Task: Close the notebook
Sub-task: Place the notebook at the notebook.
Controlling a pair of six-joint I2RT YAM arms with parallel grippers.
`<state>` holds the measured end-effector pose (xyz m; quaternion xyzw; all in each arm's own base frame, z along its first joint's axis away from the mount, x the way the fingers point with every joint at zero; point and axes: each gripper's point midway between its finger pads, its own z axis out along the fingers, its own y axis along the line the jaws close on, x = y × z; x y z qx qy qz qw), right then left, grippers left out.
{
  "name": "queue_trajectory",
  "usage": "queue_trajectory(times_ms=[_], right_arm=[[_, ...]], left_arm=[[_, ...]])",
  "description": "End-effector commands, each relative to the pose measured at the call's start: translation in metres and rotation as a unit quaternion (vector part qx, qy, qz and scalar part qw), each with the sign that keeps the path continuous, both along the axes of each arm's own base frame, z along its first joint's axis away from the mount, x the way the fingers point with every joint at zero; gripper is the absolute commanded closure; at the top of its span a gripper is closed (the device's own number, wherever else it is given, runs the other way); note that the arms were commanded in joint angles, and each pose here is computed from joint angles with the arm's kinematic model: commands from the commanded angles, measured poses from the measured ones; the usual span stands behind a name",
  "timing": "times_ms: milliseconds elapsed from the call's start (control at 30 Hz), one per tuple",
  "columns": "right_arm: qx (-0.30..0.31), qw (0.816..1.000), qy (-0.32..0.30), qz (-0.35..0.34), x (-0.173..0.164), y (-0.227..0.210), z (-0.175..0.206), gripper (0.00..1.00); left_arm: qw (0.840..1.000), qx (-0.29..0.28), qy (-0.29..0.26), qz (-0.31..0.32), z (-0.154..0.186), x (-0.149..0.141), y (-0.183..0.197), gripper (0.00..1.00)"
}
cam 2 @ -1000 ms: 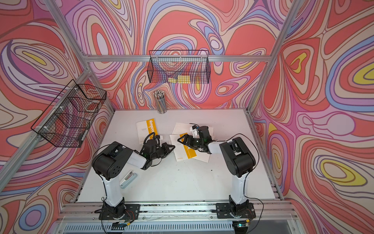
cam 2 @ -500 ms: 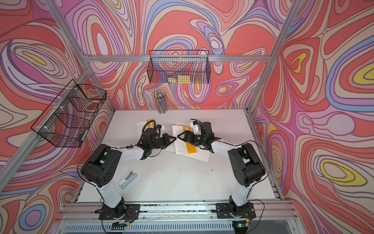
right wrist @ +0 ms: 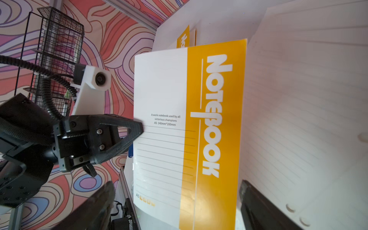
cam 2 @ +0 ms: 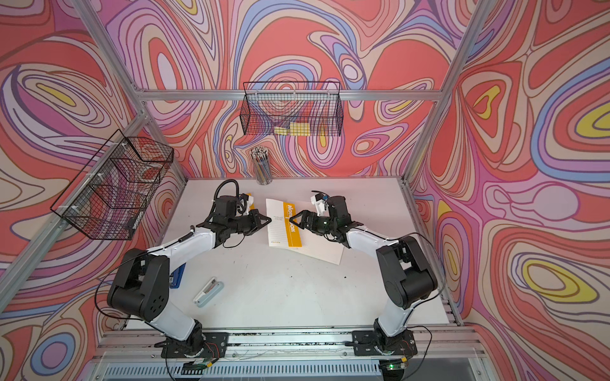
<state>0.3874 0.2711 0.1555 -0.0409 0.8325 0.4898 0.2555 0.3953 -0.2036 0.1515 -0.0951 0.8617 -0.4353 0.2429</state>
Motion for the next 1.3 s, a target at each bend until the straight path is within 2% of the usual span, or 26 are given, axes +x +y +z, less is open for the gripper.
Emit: queue_trajectory(times_ms=[0,233,467,900,1267], right_arm=[[0.000,1.000,-0.017,0.000,0.002,-0.004,0.012,0.02],[0.004,1.000,-0.012,-0.004,0.001,-0.006,0.006,0.02],[0.005,1.000,-0.009,-0.003,-0.001,-0.006,0.003,0.02],[0.001,1.000,0.001,-0.004,-0.004,-0.008,-0.006,0.02],[-0.004,1.000,0.006,-0.006,-0.003,-0.009,-0.011,0.02]], left_arm=[[1.000,0.016,-0.007,-0.007,0.015,-0.009,0.019,1.00],[0.999,0.030,-0.002,0.025,0.028,-0.007,0.064,1.00],[0.998,0.030,-0.007,0.048,0.036,0.000,0.094,1.00],[0.996,0.055,-0.008,0.067,0.041,0.046,0.130,1.00],[0.996,0.054,0.005,0.074,0.028,0.081,0.154,1.00]])
